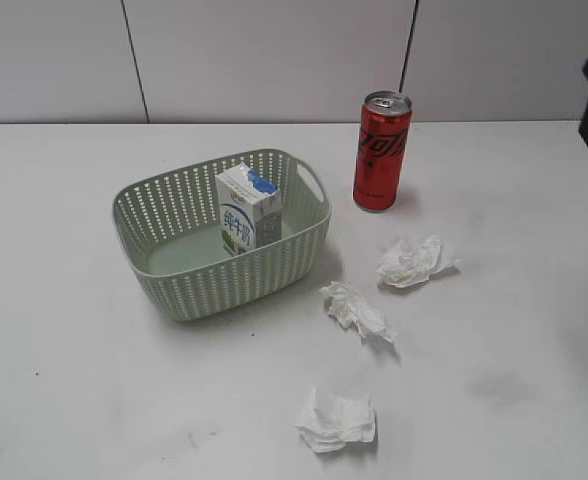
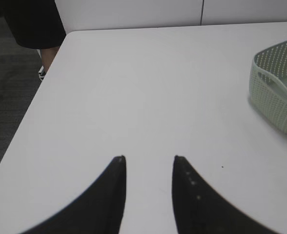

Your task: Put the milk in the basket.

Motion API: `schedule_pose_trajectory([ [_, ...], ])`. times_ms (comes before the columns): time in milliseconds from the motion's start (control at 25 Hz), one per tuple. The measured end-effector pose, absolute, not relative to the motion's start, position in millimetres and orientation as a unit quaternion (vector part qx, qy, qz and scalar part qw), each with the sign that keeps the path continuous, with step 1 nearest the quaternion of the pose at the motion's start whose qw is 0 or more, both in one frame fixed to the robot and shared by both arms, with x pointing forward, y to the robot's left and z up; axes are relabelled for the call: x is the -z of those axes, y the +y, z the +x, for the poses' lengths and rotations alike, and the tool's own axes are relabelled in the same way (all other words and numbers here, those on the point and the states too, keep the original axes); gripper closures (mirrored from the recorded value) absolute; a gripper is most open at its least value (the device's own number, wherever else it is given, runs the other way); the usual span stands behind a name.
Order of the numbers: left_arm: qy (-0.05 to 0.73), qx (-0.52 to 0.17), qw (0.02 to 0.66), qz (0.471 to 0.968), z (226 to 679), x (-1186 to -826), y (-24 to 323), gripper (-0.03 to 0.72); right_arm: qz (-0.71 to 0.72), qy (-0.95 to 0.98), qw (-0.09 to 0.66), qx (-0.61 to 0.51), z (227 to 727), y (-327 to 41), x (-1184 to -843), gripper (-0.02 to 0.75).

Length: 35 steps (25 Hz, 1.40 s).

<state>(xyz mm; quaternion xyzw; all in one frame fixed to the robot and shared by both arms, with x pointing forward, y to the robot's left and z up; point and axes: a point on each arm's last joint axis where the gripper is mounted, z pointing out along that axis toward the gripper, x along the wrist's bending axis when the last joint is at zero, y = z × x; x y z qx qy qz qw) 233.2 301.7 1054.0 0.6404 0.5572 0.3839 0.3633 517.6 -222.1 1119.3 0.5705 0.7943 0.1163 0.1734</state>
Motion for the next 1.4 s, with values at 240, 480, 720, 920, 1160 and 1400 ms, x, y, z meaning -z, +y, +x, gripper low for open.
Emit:
schedule_pose_trajectory([
  [240,0.557,-0.384,0.363,0.64,233.2,-1054.0,301.7,0.449,0.577,0.789,0.169,-0.128,453.4,-241.4,-1101.4,0.136],
  [480,0.557,-0.384,0.363,0.64,233.2,-1054.0,301.7,0.449,0.577,0.784,0.18,-0.144,387.4,-262.4,-1091.4,0.084],
  [720,0.557,-0.384,0.363,0.64,233.2,-1054.0,301.7,0.449,0.575,0.77,0.206,-0.184,326.4,-281.6,-1080.6,0.078],
  [920,0.557,-0.384,0.363,0.64,233.2,-1054.0,301.7,0.449,0.567,0.752,0.236,-0.24,286.0,-293.2,-1068.3,0.078],
  [1160,0.557,-0.384,0.363,0.64,233.2,-1054.0,301.7,0.449,0.562,0.742,0.252,-0.266,268.1,-298.6,-1056.0,0.078],
  [1400,0.557,-0.384,0.363,0.64,233.2,-1054.0,301.7,0.449,0.555,0.735,0.265,-0.284,271.8,-297.1,-1055.1,0.078],
])
